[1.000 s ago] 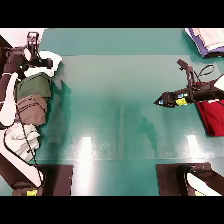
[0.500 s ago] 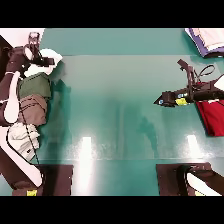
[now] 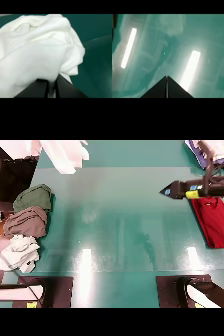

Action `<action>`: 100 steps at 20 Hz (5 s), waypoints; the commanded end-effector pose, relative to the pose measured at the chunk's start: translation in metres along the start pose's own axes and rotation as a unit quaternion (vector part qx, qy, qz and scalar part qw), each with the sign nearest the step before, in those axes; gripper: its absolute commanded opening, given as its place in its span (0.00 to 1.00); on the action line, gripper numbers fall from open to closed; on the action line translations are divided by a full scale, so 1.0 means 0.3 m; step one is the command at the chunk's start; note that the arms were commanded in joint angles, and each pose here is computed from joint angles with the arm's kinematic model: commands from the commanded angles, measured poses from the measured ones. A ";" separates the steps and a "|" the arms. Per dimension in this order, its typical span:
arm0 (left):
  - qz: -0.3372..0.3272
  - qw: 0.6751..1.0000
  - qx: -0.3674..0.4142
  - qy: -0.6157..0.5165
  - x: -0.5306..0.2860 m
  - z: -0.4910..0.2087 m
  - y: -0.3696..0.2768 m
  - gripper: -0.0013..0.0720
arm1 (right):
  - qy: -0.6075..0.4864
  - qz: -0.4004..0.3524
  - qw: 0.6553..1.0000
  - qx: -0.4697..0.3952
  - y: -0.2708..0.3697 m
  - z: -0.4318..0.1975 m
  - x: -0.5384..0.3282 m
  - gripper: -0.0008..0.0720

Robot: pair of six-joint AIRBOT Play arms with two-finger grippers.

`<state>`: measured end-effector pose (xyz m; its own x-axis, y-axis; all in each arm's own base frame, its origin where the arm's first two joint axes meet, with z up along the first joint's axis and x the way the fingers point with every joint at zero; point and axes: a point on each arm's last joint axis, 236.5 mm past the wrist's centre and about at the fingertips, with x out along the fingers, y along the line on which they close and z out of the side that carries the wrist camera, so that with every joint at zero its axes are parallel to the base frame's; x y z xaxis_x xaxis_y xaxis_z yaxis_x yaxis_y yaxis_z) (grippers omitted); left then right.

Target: Fold the shirts.

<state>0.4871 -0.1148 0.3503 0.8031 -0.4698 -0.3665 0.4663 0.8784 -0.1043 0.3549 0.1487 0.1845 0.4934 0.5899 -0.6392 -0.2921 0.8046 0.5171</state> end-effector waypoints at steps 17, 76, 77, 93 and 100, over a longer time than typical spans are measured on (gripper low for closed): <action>-0.099 0.920 -0.130 0.356 -0.035 -0.937 -0.257 0.83 | -0.058 0.018 0.993 -0.101 0.230 0.152 -0.272 0.04; 0.094 0.960 0.037 0.260 -0.454 -0.618 -0.173 0.05 | 0.271 0.012 0.954 -0.125 0.122 -0.457 0.669 0.03; 0.112 0.963 0.046 0.240 -0.477 -0.565 -0.152 0.05 | 0.244 -0.020 0.961 -0.132 0.065 -0.374 0.589 0.03; 0.054 0.996 0.068 -0.038 -0.824 -0.009 -0.378 0.05 | -0.328 -0.125 0.913 -0.209 0.337 0.380 -0.809 0.03; -0.068 0.987 0.084 -0.123 -0.998 0.099 -0.619 0.05 | -0.477 -0.214 0.815 -0.251 0.488 0.358 -1.282 0.03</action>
<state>0.1952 -0.1209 0.4915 0.8396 -0.5148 -0.1732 0.5282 0.8482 0.0394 0.2459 0.0463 0.5308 0.9783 0.2024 0.0438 -0.2009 0.9790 -0.0353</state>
